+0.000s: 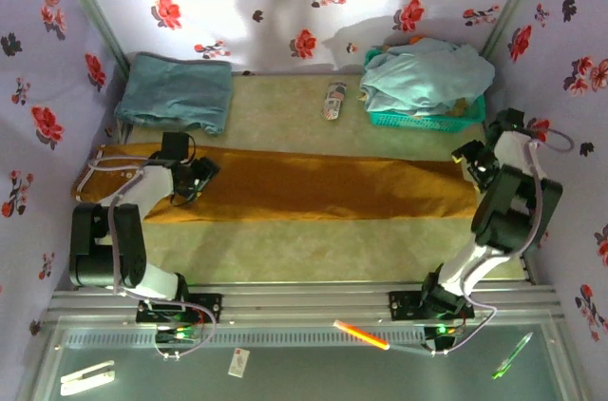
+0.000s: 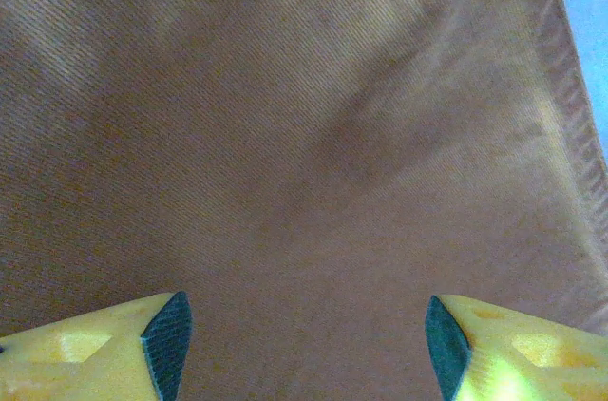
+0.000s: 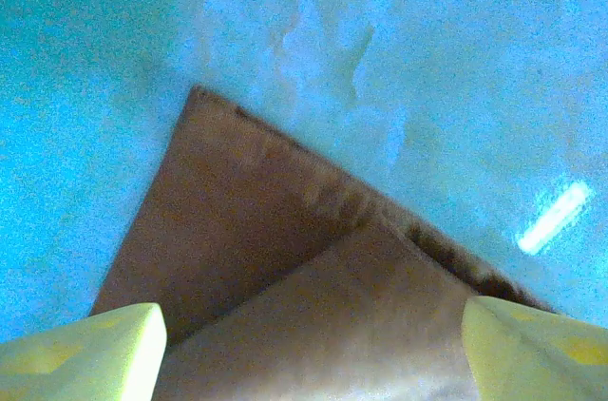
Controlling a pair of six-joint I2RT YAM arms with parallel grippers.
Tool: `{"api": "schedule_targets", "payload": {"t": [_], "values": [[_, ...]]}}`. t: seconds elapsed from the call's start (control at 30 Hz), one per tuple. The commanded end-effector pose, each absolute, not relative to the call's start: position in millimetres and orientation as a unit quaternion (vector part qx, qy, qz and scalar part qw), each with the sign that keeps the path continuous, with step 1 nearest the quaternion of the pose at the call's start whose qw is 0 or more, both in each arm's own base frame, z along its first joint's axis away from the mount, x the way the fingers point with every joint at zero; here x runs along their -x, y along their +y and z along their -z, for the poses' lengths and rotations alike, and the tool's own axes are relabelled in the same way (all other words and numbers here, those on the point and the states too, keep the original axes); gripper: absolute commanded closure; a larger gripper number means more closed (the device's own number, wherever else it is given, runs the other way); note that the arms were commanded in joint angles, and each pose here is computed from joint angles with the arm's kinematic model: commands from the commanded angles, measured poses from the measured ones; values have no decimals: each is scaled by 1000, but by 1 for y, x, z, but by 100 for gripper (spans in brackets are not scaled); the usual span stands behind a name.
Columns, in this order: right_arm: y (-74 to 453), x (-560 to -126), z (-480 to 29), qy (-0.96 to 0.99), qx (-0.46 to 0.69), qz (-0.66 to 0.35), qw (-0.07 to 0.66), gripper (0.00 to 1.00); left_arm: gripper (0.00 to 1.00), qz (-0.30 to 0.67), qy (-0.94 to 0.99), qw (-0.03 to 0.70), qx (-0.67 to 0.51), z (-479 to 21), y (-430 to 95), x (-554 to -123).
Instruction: Fold and stack the trousers
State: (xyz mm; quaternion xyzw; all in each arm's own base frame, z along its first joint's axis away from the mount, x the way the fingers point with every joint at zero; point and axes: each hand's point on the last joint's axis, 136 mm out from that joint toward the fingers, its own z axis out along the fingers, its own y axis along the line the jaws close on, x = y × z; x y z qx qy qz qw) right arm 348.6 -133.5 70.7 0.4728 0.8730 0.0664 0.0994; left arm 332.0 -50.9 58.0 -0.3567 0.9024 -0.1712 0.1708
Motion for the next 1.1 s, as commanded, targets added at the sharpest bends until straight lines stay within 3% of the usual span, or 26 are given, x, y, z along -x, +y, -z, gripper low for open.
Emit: {"api": "schedule_targets", "payload": {"t": [0.0,0.13,0.23,0.37,0.57,0.8,0.97,1.07], "values": [[-147,-347,-58,899,-435,-24,46,19,30,192,906,180,330,-75,-58,-339],[-142,-341,-43,901,-432,-33,17,25,30,207,904,181,326,-78,-61,-341],[-130,-341,-48,891,-448,-66,31,41,30,207,905,185,323,-77,-60,-342],[-115,-337,-64,884,-456,-97,40,74,31,224,899,174,334,-71,-59,-342],[-101,-334,-95,888,-442,-99,76,97,31,230,896,181,333,-74,-60,-341],[-68,-352,-123,919,-361,-66,146,100,32,237,894,187,332,-75,-63,-340],[-121,-327,-129,880,-425,43,207,93,32,242,891,194,332,-76,-64,-338],[-144,-322,-124,856,-459,30,236,94,32,245,890,197,330,-76,-66,-338]]}}
